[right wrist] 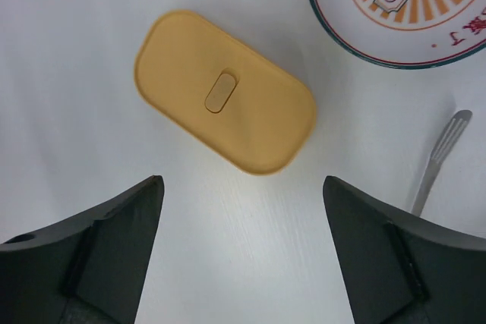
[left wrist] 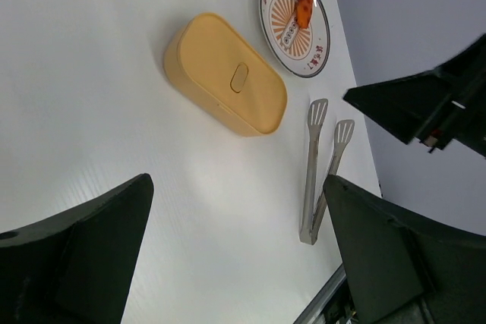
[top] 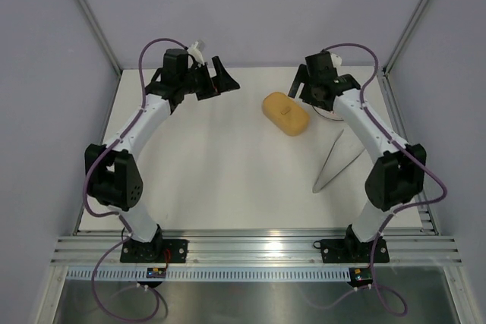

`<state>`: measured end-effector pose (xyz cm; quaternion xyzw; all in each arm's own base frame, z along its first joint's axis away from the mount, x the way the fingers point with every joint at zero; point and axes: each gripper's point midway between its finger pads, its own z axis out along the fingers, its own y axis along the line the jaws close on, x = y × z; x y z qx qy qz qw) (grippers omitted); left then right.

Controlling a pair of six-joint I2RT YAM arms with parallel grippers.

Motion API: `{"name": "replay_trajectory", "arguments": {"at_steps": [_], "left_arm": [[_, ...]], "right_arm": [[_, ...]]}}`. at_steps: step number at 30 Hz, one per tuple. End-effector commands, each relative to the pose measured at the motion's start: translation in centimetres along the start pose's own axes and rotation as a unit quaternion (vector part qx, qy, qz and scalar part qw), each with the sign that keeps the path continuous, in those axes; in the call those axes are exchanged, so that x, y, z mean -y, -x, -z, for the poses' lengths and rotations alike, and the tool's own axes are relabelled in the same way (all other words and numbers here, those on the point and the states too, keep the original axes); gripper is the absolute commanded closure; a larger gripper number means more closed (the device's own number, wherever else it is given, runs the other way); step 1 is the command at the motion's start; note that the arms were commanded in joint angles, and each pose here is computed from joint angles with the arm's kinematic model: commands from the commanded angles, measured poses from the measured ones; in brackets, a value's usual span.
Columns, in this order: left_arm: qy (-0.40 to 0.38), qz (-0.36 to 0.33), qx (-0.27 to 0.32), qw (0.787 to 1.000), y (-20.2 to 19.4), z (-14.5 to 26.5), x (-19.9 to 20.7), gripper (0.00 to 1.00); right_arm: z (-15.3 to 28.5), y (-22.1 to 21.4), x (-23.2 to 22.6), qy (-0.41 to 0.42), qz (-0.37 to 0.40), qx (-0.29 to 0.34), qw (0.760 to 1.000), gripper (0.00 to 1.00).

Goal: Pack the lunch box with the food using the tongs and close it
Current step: Reset both arms

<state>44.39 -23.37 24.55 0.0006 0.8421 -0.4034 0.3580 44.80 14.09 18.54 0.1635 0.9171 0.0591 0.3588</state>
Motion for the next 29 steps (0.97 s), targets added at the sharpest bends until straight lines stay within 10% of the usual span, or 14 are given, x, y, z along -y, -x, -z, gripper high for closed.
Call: {"name": "replay_trajectory", "arguments": {"at_steps": [1,17,29], "left_arm": [[0.008,-0.046,0.035,0.998,1.1,3.9,2.0,0.01],[0.156,-0.096,0.041,0.982,-8.2,17.5,-1.4,0.01],[0.191,-0.109,0.053,0.974,-9.9,20.2,-2.6,0.01]], "right_arm": [[5.2,2.1,2.9,-0.021,-0.017,0.072,0.997,0.05],[12.9,-10.6,16.2,-0.136,-0.054,0.030,0.989,0.01],[15.0,-11.1,17.5,-0.125,-0.079,0.062,0.987,0.01]]}}
